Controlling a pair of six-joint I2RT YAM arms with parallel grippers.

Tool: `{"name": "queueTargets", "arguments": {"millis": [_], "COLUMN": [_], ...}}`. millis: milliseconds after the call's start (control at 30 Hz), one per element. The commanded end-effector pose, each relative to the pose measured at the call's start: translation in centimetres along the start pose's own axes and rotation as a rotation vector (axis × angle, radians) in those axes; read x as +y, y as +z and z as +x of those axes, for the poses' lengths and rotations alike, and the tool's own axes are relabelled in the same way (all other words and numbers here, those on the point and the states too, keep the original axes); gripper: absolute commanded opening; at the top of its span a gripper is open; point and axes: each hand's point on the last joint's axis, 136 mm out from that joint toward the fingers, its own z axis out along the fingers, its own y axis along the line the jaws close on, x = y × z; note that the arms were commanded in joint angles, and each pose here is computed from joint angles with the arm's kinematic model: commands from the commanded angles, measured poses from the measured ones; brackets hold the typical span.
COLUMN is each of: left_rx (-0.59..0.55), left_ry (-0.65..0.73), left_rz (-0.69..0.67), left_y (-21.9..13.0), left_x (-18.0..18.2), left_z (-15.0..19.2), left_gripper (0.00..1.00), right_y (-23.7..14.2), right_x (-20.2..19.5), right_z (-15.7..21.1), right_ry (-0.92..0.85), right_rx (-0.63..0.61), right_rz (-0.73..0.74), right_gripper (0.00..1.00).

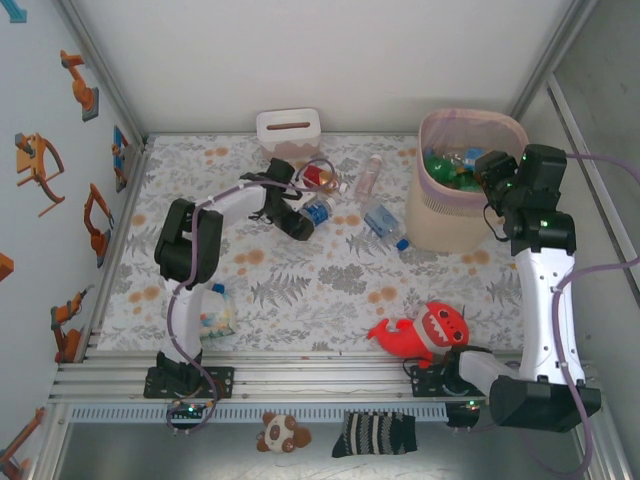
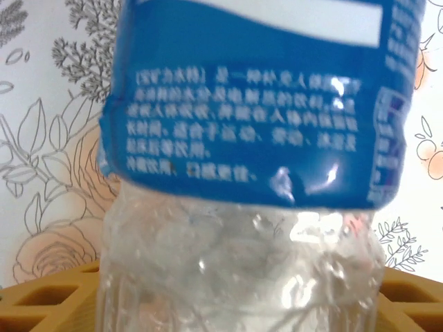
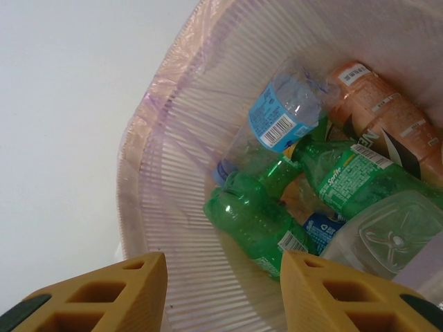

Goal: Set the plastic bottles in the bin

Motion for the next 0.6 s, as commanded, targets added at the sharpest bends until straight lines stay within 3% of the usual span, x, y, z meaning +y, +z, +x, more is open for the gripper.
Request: {"name": "queueTargets", "arguments": {"millis": [0,300,567], "left_rx": [-0.02,-0.1,-0.265], "left_ry": [0.005,-0.015,-0.011], "left_rz": [0.004,0.024,0.061], "left_y": [-1.5,-4.1,-9.2], "left_x": [-0.8,-2.4,-5.1], "left_z": [-0.1,0.2,-1.1], "left_gripper": [0.63,0.53,0.52], "right_y": [-0.1,0.3,-0.3], "right_x": [0.1,1.9,6.5], "right_z": [-0.1,1.5,4.8], "right_ry": [0.017,-0.068,-0.2], "right_rx": [-0.002,0.086,0.262], "right_rz": [-0.018,-0.129,-0.438], "right_gripper": [0.46,0.46,0.51]}}
